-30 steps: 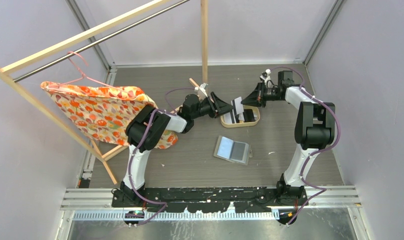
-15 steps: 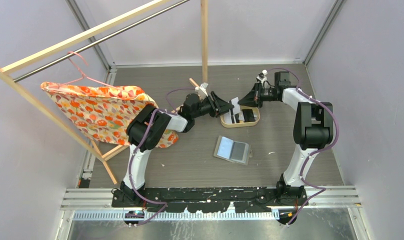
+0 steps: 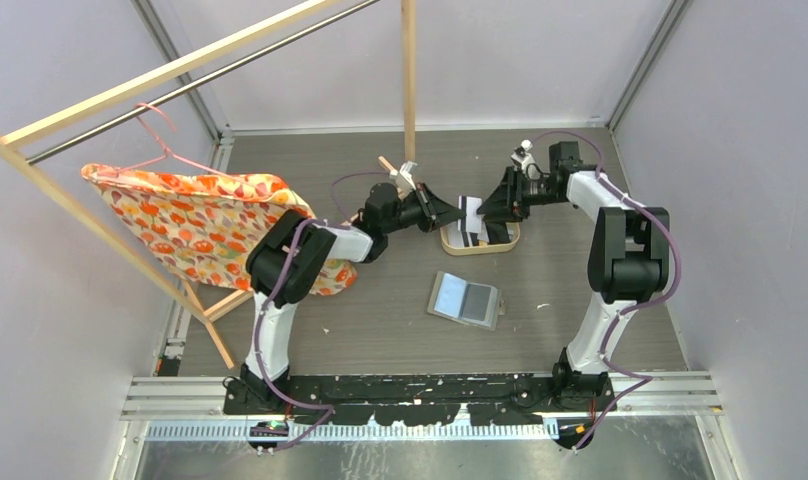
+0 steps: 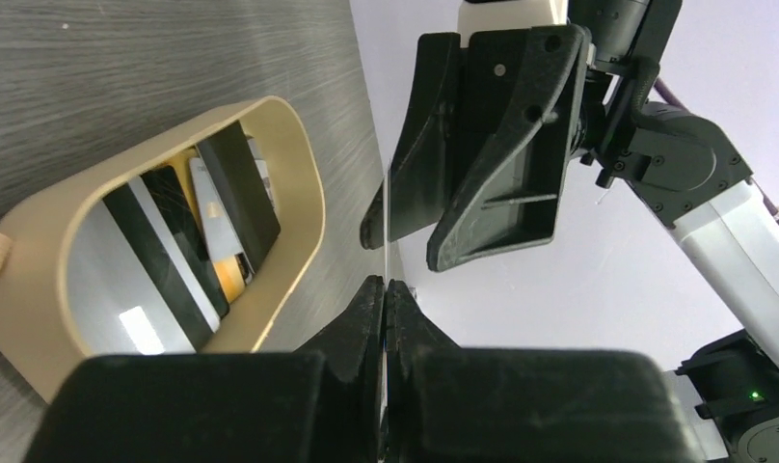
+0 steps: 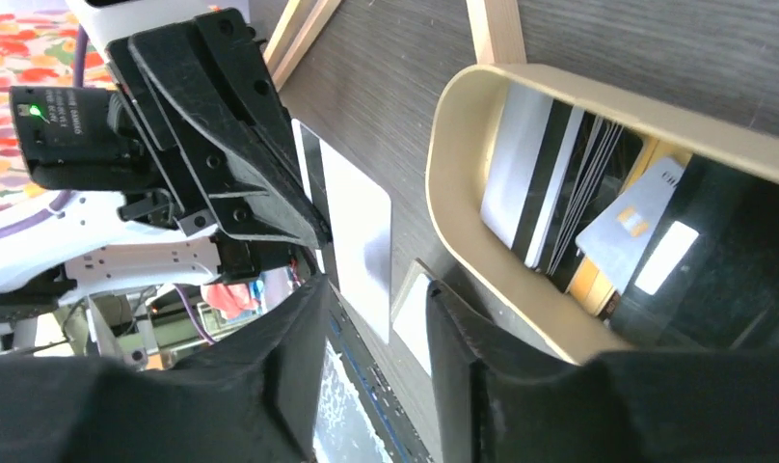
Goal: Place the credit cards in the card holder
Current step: Pick up the credit card from the storage box, then insert the credit card into the card holder.
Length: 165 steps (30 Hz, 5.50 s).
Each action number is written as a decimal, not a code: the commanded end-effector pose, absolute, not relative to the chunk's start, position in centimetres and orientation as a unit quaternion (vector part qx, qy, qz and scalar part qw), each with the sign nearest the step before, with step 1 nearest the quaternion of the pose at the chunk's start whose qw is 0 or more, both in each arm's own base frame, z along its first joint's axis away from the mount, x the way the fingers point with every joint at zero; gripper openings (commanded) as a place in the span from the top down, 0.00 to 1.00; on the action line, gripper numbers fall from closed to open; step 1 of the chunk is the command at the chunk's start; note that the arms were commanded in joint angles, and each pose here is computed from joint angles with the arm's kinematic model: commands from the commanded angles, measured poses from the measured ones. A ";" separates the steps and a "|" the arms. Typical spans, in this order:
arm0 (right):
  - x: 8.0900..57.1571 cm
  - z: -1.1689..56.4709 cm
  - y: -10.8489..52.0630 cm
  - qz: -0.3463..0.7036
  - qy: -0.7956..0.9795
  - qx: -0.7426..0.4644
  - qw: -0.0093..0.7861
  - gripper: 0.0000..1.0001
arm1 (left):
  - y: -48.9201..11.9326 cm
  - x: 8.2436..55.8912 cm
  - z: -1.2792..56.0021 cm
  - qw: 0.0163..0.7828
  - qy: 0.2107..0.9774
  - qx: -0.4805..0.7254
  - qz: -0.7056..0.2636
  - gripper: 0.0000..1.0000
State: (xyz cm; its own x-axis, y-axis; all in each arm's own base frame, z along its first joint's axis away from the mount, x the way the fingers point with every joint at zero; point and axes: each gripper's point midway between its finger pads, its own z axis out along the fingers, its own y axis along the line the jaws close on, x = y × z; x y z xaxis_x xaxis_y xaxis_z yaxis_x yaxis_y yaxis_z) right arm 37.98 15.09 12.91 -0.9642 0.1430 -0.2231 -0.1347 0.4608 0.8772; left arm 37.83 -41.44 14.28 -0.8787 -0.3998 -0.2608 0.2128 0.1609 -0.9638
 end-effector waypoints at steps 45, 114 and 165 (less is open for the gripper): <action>21.1 4.8 14.6 0.207 0.820 -0.513 0.149 0.82 | -39.0 21.5 10.9 0.299 0.806 0.164 -0.483 1.00; 21.2 2.7 13.6 0.133 0.825 -0.543 0.084 0.78 | -38.6 22.8 5.6 0.159 0.847 0.072 -0.502 1.00; 21.0 3.1 14.0 0.143 0.823 -0.542 0.088 0.78 | -38.9 23.3 5.4 0.129 0.849 0.071 -0.507 1.00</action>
